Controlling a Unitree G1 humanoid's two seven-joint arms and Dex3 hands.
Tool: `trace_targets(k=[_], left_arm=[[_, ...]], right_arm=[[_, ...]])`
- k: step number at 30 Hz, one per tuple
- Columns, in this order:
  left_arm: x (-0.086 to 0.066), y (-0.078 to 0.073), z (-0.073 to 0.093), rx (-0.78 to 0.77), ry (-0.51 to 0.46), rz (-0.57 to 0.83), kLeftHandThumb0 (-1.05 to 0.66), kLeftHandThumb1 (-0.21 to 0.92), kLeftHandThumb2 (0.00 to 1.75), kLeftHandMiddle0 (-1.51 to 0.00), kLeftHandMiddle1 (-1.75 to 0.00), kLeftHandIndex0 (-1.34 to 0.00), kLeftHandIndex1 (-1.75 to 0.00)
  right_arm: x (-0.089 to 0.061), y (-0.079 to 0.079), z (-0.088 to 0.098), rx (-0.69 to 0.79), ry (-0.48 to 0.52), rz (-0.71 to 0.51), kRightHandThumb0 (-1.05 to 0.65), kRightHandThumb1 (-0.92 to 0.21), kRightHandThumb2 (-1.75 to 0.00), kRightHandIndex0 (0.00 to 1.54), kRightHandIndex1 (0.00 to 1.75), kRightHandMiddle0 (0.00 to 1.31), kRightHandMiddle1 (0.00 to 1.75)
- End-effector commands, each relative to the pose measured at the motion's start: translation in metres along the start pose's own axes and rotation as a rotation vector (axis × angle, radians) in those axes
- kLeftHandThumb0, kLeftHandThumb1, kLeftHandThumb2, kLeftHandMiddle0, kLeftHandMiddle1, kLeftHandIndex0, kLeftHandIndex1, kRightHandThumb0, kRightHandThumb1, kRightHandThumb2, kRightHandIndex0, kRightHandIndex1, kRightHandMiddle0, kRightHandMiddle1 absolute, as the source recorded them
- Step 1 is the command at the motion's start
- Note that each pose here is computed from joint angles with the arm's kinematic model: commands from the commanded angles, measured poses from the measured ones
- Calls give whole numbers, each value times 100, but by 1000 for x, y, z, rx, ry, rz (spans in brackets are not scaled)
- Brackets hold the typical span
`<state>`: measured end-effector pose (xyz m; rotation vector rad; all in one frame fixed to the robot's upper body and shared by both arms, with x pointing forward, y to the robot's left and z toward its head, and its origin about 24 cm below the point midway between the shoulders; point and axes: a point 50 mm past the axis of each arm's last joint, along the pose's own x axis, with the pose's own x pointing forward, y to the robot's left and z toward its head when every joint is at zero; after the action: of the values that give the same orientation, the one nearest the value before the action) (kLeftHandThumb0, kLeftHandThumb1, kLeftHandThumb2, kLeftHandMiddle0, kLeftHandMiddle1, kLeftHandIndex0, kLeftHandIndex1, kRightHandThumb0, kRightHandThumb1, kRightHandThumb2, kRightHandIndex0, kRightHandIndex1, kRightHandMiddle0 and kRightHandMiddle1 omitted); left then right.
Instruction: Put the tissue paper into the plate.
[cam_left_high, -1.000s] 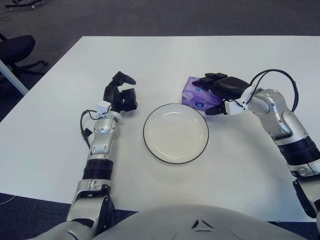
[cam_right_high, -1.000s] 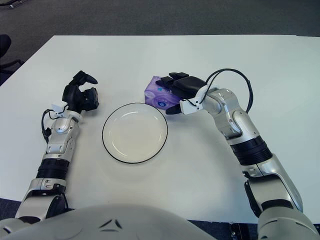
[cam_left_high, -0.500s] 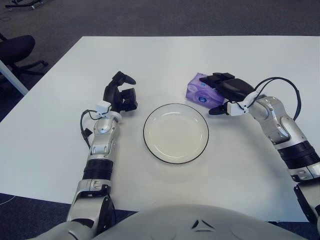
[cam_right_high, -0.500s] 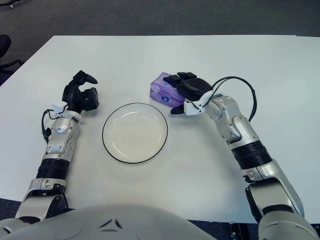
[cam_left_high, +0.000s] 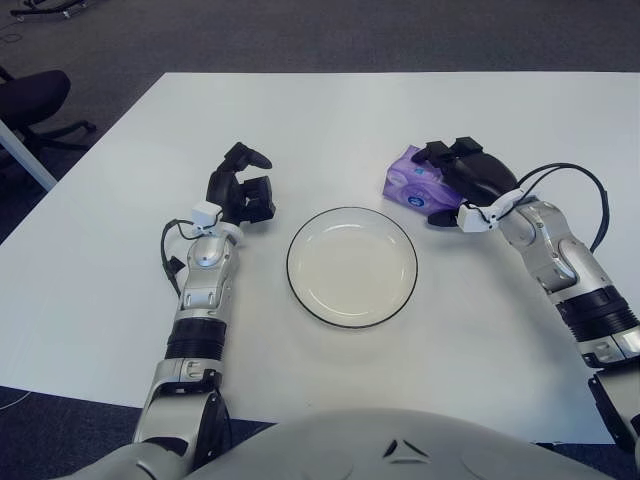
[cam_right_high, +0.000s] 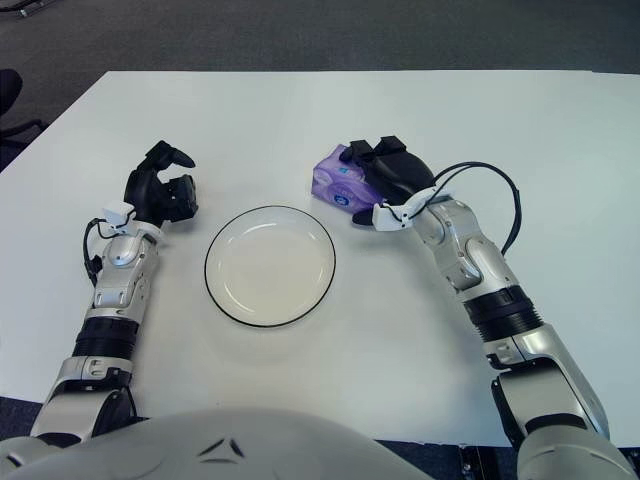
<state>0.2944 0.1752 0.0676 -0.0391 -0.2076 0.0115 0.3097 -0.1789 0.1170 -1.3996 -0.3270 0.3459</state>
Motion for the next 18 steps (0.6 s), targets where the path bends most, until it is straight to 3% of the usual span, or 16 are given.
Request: trace_targets(k=[1, 9, 14, 18], left_arm=[[-61, 5, -66, -66, 284, 78, -46, 37, 125, -133, -175, -57, -175], [-61, 5, -65, -62, 283, 82, -46, 37, 125, -133, -175, -57, -175], [-60, 5, -65, -63, 282, 86, -46, 37, 125, -133, -175, -57, -175], [-60, 5, -65, -69, 281, 90, -46, 37, 125, -133, -175, -57, -175]], right_arm=[[-15, 40, -14, -18, 65, 134, 38, -40, -119, 46, 174, 47, 174], [-16, 49, -21, 120, 32, 31, 50, -24, -141, 66, 175, 78, 175], [-17, 47, -25, 183, 11, -5, 52, -19, -146, 71, 175, 86, 175], [-18, 37, -25, 215, -7, -32, 53, -18, -148, 72, 175, 90, 175]])
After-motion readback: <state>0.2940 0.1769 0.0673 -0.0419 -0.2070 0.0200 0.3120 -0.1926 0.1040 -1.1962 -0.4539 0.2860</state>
